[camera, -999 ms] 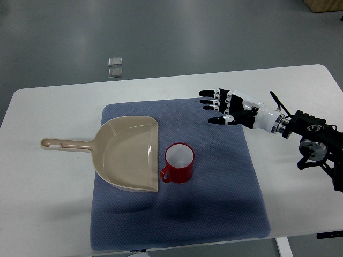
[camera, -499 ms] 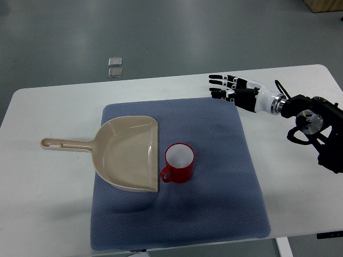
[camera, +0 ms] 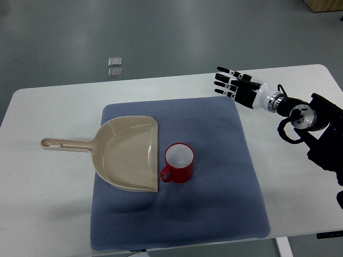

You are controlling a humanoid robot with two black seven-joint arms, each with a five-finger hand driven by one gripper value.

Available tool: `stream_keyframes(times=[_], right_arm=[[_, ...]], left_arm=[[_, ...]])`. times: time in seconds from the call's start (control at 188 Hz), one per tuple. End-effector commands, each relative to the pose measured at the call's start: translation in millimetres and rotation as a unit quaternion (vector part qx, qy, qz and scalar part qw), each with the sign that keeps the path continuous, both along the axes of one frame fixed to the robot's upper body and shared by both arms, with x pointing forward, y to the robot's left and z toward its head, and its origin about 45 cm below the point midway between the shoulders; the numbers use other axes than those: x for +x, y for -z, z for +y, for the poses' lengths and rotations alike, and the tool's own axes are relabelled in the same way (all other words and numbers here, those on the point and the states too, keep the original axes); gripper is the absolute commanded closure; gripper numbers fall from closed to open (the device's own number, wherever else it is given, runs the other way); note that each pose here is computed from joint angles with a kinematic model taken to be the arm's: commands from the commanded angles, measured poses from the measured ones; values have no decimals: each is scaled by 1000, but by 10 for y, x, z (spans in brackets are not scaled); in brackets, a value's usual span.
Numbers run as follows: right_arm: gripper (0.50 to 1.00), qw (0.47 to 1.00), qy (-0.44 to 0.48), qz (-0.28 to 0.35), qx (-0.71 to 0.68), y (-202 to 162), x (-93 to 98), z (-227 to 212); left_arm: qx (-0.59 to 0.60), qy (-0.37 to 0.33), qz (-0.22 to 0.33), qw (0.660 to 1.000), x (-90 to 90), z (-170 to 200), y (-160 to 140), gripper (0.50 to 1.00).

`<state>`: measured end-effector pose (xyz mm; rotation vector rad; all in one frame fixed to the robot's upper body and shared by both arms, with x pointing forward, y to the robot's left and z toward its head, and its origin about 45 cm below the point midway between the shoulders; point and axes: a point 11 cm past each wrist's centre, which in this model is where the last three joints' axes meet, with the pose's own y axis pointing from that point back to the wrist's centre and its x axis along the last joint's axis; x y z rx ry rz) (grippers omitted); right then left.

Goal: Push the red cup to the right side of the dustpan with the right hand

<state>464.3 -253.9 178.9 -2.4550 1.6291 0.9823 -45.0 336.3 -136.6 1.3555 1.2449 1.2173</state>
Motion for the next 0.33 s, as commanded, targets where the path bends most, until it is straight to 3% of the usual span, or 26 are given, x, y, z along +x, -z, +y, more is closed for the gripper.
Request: stream_keyframes(times=[0.0,0.324], right_arm=[[566,1000,8,0,8,4,-3,-18],[566,1000,-4,-6,18,6,-29,-5]], left_arm=[[0,0,0,1000,0,0,0,500],[0,0,0,1000,0,0,0,500]])
